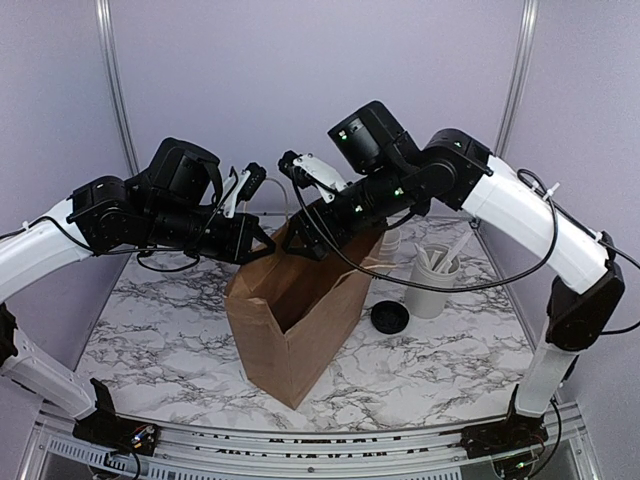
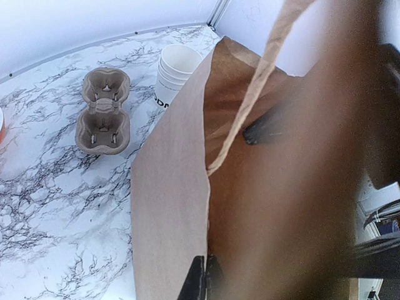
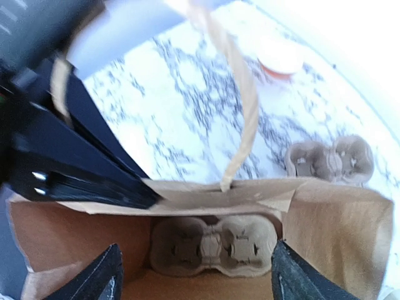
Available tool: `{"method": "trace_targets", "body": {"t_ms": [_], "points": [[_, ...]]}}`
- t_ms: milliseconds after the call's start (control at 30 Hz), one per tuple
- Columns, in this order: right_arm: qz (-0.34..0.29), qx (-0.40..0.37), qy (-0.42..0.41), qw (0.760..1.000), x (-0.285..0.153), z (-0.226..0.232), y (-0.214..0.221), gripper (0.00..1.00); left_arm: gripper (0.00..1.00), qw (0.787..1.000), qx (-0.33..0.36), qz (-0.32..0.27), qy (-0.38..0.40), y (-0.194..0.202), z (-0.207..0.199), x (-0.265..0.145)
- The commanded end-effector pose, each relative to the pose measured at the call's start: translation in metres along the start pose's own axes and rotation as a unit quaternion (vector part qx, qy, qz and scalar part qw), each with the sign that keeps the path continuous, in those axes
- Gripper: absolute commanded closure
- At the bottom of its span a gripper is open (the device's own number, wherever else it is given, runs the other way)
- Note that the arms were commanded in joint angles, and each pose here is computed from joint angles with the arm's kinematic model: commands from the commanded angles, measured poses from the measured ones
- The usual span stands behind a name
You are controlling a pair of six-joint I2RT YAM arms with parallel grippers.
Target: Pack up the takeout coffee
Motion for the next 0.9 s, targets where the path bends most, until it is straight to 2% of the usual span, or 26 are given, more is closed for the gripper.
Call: {"method": "trace_targets", "body": {"t_ms": [0,233,567,867], "points": [[-0.095,-0.002,-0.064,0.993,-0.036,0.027,-0.041,0.2,1.0,1.0,-0.008,-0.022,-0.013,-0.009,0.004,-0.011],[-0.171,0.004,-0.086,0.981,-0.06,0.027,-0.074,0.18,1.0,0.998,-0.031,-0.034,-0.035,-0.013,0.015,-0.022],[-0.267,0.05,-0.052,0.961,-0.099,-0.023,-0.104,0.14,1.0,0.994,-0.073,-0.044,-0.07,-0.007,0.044,-0.042],[-0.284,0.068,-0.017,0.956,-0.105,-0.05,-0.104,0.1,0.99,0.986,-0.115,-0.06,-0.105,0.001,0.08,-0.066]]}}
Point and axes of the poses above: each gripper's point midway between its finger pads, its own x axis out along the fingers, its own z axis along the line the jaws close on, y = z × x, the point moved 2 cm from there along -x, back along the fingers, and after that the axes turned 13 degrees about x, right-handed, at the moved point
